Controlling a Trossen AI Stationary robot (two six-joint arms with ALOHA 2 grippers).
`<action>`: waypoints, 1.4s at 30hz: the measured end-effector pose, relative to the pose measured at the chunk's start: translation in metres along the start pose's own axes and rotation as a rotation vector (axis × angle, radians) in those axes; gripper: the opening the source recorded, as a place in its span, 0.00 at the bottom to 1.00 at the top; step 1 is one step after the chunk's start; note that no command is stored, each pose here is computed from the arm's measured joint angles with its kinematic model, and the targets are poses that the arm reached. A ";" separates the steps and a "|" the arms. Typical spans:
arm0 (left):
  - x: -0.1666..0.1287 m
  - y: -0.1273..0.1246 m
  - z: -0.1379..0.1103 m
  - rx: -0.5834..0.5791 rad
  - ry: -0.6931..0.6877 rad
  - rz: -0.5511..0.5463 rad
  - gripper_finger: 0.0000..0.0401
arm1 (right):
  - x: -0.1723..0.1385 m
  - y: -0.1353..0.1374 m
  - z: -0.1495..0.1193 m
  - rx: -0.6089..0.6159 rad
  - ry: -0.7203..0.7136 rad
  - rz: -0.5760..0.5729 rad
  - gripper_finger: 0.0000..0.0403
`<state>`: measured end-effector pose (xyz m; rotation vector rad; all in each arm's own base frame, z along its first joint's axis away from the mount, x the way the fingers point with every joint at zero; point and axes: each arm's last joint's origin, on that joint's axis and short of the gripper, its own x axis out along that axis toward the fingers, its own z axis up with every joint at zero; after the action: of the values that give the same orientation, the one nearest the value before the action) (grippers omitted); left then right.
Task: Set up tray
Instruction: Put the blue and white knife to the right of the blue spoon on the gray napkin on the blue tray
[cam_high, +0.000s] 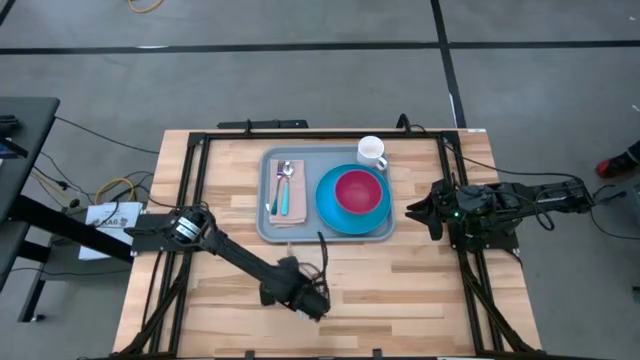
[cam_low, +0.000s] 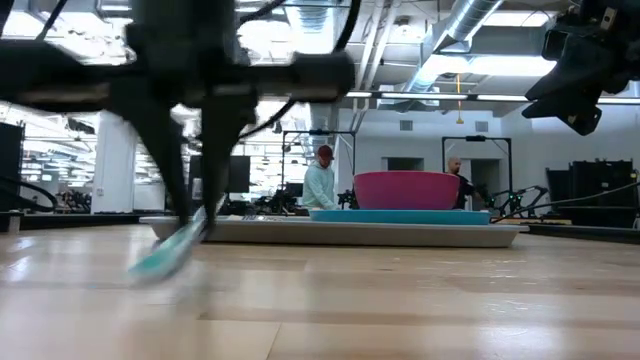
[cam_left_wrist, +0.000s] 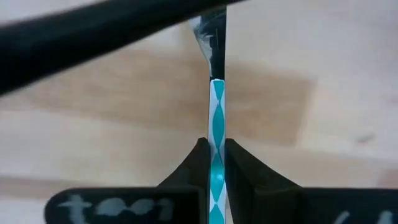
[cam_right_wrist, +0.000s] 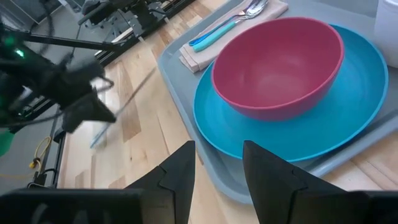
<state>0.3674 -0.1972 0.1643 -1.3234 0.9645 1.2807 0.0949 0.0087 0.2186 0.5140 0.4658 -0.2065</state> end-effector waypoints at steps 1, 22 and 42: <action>-0.006 -0.003 0.003 -0.002 -0.022 0.004 0.02 | 0.000 0.000 0.000 0.000 0.000 0.000 0.31; -0.049 -0.073 0.151 0.251 -0.240 0.143 0.02 | 0.000 0.000 0.000 -0.002 0.002 0.002 0.31; -0.013 -0.065 0.286 0.284 -0.066 0.099 0.01 | 0.000 0.000 0.000 0.000 0.003 0.002 0.31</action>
<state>0.3785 0.0929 0.2083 -1.0200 1.1308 1.2026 0.0947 0.0088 0.2184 0.5148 0.4687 -0.2042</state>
